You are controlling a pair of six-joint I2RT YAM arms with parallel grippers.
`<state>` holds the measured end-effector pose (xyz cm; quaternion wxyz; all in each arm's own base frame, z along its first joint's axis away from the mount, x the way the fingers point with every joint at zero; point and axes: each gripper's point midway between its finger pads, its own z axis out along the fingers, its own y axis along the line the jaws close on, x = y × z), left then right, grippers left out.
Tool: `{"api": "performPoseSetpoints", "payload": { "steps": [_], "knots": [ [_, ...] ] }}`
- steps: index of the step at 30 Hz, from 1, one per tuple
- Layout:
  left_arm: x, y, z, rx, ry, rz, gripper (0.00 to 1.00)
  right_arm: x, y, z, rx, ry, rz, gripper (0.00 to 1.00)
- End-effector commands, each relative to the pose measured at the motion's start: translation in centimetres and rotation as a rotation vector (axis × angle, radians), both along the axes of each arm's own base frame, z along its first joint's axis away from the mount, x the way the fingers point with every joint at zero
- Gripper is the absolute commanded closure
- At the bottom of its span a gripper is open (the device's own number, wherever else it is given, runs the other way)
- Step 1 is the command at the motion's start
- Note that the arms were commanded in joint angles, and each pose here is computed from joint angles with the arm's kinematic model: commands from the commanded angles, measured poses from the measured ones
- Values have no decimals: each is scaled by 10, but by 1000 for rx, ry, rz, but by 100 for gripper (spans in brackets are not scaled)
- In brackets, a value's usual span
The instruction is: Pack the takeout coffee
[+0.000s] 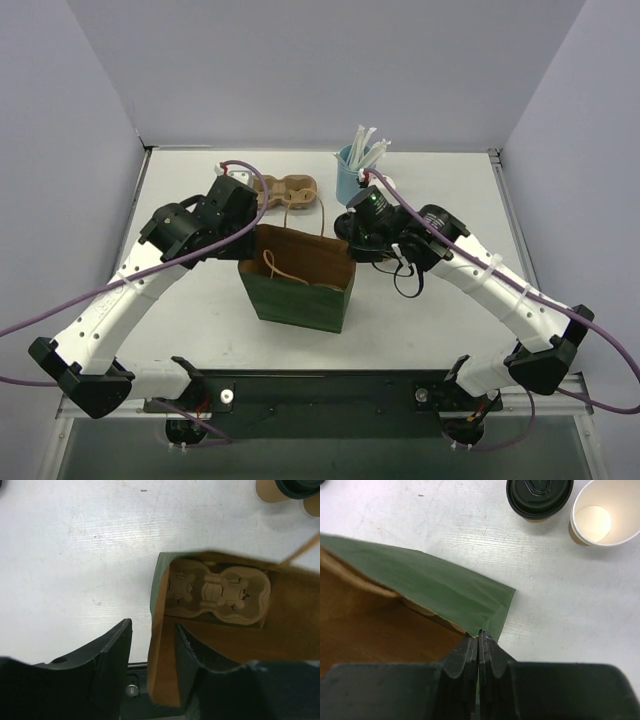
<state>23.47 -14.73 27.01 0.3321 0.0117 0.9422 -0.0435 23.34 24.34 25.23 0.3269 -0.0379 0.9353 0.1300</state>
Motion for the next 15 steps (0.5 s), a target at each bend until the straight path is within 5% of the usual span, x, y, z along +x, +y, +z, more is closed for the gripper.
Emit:
{"api": "performPoseSetpoints", "payload": {
  "steps": [1, 8, 15],
  "knots": [
    [10, -6, 13, -37, -49, -29, 59, 5, -4, 20, 7, -40, -4, 100],
    [10, -23, 20, -88, -35, -85, 100, 5, -3, 27, 36, -32, 10, 100],
    [2, -19, 53, -124, -21, -33, 100, 5, -11, 43, 32, -11, -10, 100]
  ]
}}
